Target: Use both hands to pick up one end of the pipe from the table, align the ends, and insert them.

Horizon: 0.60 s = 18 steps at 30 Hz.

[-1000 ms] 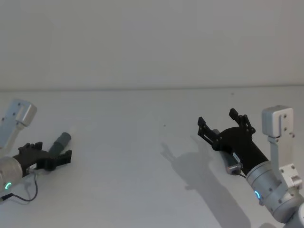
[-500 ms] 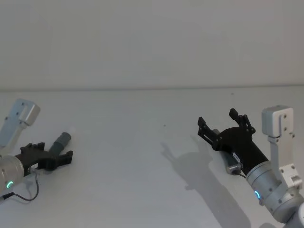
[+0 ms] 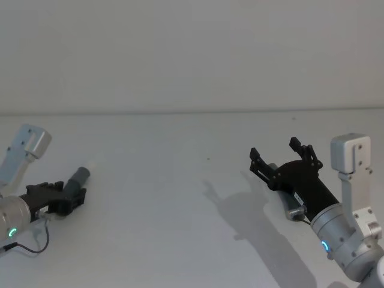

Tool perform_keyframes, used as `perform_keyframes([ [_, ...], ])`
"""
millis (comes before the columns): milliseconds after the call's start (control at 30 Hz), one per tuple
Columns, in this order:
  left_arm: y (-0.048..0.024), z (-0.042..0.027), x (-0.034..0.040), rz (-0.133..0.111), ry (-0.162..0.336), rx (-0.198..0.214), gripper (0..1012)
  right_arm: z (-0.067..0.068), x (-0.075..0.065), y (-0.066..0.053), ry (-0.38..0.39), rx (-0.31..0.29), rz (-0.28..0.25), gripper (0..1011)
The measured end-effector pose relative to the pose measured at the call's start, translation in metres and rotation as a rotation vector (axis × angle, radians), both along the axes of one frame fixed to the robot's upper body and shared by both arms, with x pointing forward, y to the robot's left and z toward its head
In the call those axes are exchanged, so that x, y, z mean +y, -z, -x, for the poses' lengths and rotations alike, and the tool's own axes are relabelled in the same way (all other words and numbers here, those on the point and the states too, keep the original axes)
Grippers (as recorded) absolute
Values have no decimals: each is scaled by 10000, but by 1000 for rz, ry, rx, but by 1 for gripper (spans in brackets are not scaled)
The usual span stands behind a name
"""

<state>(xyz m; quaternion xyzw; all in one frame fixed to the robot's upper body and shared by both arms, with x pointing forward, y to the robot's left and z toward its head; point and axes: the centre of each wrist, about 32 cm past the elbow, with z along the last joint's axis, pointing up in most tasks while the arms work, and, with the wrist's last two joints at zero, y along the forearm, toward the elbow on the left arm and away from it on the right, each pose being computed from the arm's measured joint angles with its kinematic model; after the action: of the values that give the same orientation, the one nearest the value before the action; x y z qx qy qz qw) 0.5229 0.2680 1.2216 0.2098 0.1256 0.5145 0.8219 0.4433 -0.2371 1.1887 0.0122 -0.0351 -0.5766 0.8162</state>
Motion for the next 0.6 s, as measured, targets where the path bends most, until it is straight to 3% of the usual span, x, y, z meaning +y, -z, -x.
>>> perform_keyframes([
  [233,1,-2,-3,0,2,1,336,0,0,0,0,0,0,1000],
  [600,1,-4,-3,-1,3,2,301,0,0,0,0,0,0,1000],
])
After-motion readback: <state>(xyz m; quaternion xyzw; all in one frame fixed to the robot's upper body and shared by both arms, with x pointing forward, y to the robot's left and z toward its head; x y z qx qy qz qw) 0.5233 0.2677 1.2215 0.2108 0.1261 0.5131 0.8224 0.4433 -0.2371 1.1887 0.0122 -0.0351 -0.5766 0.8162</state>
